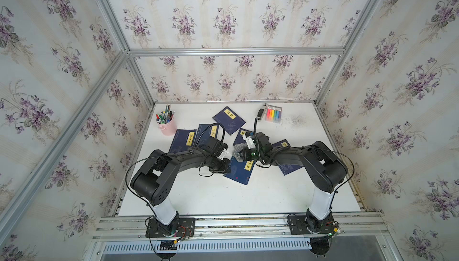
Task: Wipe the cover of the book
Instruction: Wipe the dirt from the cover of the book.
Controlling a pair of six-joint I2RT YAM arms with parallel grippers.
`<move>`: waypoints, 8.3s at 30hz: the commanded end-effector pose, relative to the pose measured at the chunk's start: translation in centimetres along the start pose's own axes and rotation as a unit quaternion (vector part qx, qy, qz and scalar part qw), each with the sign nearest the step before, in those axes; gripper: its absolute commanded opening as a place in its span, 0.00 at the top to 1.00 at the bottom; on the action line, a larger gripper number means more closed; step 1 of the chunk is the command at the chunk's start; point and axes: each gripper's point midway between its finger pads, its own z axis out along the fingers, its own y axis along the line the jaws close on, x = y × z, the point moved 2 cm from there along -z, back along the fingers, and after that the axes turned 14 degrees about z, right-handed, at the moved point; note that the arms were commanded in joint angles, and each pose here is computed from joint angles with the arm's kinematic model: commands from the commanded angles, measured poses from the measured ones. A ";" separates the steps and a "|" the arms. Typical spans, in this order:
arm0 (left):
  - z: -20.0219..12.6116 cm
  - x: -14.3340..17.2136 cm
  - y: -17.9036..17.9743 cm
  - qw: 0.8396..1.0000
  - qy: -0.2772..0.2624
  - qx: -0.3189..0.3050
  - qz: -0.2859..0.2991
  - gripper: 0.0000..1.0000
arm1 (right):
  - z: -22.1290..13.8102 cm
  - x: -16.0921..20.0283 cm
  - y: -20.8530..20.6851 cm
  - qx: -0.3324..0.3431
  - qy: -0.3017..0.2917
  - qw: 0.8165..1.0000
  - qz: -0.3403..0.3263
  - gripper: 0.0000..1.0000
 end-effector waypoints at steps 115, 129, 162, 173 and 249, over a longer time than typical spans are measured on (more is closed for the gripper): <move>6.1 -9.3 4.7 0.997 0.072 -0.007 -0.009 1.00 | -0.7 8.1 1.6 0.052 0.000 0.999 -0.002 1.00; 6.4 -9.1 5.3 0.997 0.078 -0.016 -0.013 1.00 | -1.5 7.0 -2.4 0.051 0.040 0.998 0.022 1.00; 6.2 -9.1 5.7 0.997 0.077 -0.016 -0.018 1.00 | -0.3 10.1 -0.3 0.043 0.107 0.993 -0.026 1.00; 6.2 -9.1 5.8 0.997 0.077 -0.017 -0.020 1.00 | -2.8 3.6 -6.4 0.138 -0.013 0.989 0.051 1.00; 6.2 -8.9 5.9 0.996 0.079 -0.002 -0.028 1.00 | -2.3 4.0 -3.9 0.082 -0.036 0.995 0.033 1.00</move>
